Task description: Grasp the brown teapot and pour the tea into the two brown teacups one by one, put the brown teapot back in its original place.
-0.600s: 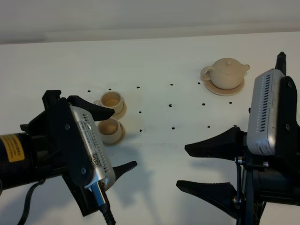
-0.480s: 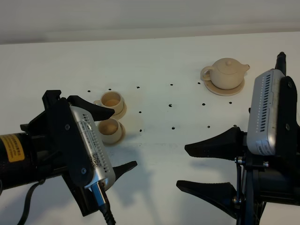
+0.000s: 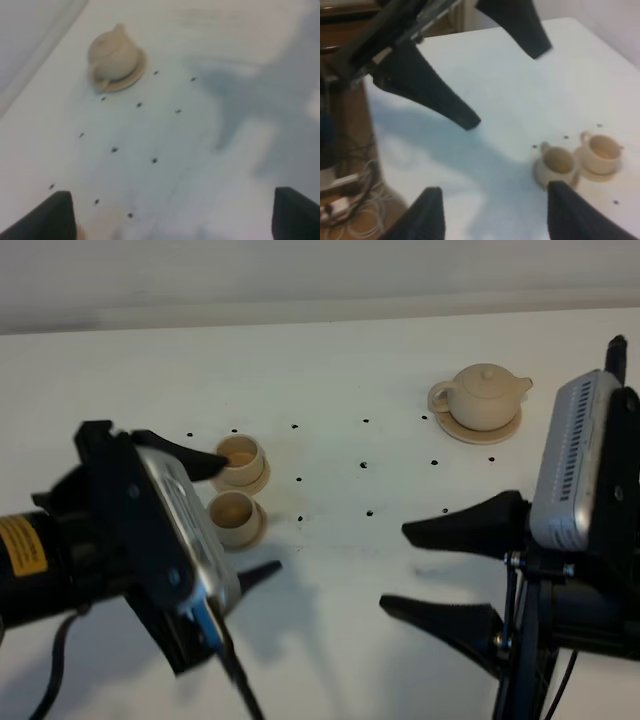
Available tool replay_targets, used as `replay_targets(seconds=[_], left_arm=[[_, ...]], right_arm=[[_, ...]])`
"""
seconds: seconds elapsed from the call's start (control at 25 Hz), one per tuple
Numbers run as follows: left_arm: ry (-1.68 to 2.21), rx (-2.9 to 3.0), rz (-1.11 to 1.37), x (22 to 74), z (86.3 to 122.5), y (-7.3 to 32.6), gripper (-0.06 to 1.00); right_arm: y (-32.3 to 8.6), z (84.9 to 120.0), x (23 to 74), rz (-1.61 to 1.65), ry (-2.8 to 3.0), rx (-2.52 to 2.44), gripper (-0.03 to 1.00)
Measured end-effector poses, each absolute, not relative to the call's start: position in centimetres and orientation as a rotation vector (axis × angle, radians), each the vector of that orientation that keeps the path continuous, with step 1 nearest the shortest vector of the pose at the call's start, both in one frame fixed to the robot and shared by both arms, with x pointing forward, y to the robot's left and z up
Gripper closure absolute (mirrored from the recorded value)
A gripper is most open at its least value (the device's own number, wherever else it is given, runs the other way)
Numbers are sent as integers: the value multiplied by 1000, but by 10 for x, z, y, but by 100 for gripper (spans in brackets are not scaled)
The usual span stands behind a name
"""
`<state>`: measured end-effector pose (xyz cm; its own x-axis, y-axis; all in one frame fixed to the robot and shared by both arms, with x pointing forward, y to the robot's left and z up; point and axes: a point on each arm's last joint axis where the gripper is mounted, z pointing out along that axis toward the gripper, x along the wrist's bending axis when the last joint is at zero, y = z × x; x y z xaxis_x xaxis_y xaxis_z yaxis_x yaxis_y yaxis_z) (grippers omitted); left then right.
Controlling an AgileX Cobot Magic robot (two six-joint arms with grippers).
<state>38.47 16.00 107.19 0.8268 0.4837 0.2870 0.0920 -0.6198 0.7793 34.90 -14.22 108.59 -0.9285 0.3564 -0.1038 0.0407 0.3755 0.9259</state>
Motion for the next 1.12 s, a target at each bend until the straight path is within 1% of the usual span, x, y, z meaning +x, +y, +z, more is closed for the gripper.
replay_targets(seconds=[0.2, 0.36, 0.76, 0.88, 1.12], left_arm=[[585, 2138, 720, 404, 1085, 178, 22], [694, 2098, 812, 418, 1095, 196, 22], [1009, 2021, 972, 440, 1097, 248, 23], [1113, 1973, 1008, 442, 1099, 265, 24], [1233, 1852, 1107, 429, 1113, 290, 26]], right_arm=[[-157, 1090, 372, 1515, 2205, 545, 52], [-174, 1099, 390, 1481, 2090, 692, 52], [-232, 1103, 424, 1305, 1844, 1004, 52], [-248, 1108, 427, 1252, 1799, 1050, 52], [-271, 1141, 407, 1123, 1719, 1051, 52]])
